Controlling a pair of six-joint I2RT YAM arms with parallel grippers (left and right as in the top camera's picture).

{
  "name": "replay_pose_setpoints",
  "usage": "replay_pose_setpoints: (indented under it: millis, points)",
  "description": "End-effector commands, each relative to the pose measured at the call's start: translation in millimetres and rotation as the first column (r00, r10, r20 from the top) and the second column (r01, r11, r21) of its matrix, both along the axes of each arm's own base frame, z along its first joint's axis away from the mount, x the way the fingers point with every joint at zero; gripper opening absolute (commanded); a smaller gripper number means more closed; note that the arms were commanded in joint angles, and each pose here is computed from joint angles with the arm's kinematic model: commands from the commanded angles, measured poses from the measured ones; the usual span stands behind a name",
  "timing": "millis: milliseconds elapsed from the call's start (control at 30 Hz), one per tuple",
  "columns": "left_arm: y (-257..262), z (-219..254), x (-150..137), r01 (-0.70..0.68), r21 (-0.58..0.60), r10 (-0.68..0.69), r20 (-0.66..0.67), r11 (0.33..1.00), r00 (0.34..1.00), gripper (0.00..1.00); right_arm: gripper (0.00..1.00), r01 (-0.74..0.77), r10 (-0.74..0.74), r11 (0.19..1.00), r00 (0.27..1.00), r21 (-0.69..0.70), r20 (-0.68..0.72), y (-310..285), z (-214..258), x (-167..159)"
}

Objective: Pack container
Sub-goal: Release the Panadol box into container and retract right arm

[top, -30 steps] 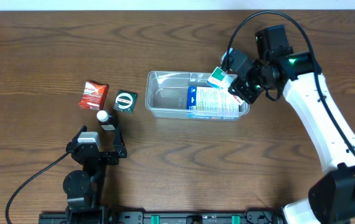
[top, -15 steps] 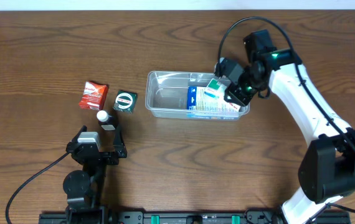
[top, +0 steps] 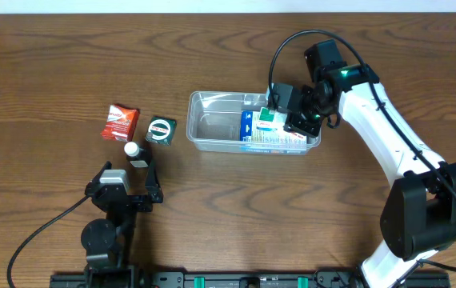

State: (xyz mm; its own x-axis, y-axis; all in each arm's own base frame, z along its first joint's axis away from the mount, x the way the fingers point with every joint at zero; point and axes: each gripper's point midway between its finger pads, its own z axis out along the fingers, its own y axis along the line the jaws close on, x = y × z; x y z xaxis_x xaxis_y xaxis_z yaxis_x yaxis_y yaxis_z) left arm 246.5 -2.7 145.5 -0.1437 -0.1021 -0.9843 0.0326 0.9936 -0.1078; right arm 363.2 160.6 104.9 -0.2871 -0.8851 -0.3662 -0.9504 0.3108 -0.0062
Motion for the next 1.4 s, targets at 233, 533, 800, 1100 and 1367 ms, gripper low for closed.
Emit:
replay_pose_setpoints:
  millis: [233,533,800,1100,1367]
  points:
    - [-0.9,-16.9,-1.4,0.007,-0.001,-0.007,-0.052,1.0,0.999,0.98,0.46,-0.103,0.103,0.995,0.994,0.002,0.038,4.9,1.7,1.2]
    - [-0.9,-16.9,-1.4,0.007,-0.001,-0.007,-0.052,1.0,0.999,0.98,0.43,-0.106,0.105,0.994,0.993,0.013,0.045,7.1,2.5,2.8]
    - [-0.9,-16.9,-1.4,0.007,-0.001,-0.007,-0.052,1.0,0.999,0.98,0.33,-0.116,0.104,0.981,0.991,0.158,0.083,30.4,31.4,6.4]
    - [-0.9,-16.9,-1.4,0.007,-0.001,-0.007,-0.052,1.0,0.999,0.98,0.99,0.142,-0.188,0.971,0.95,0.191,0.249,-3.7,118.3,46.9]
    - [-0.9,-16.9,-1.4,0.007,-0.001,-0.007,-0.052,1.0,0.999,0.98,0.99,0.571,-0.657,0.739,0.729,0.357,0.194,-96.3,154.9,88.8]
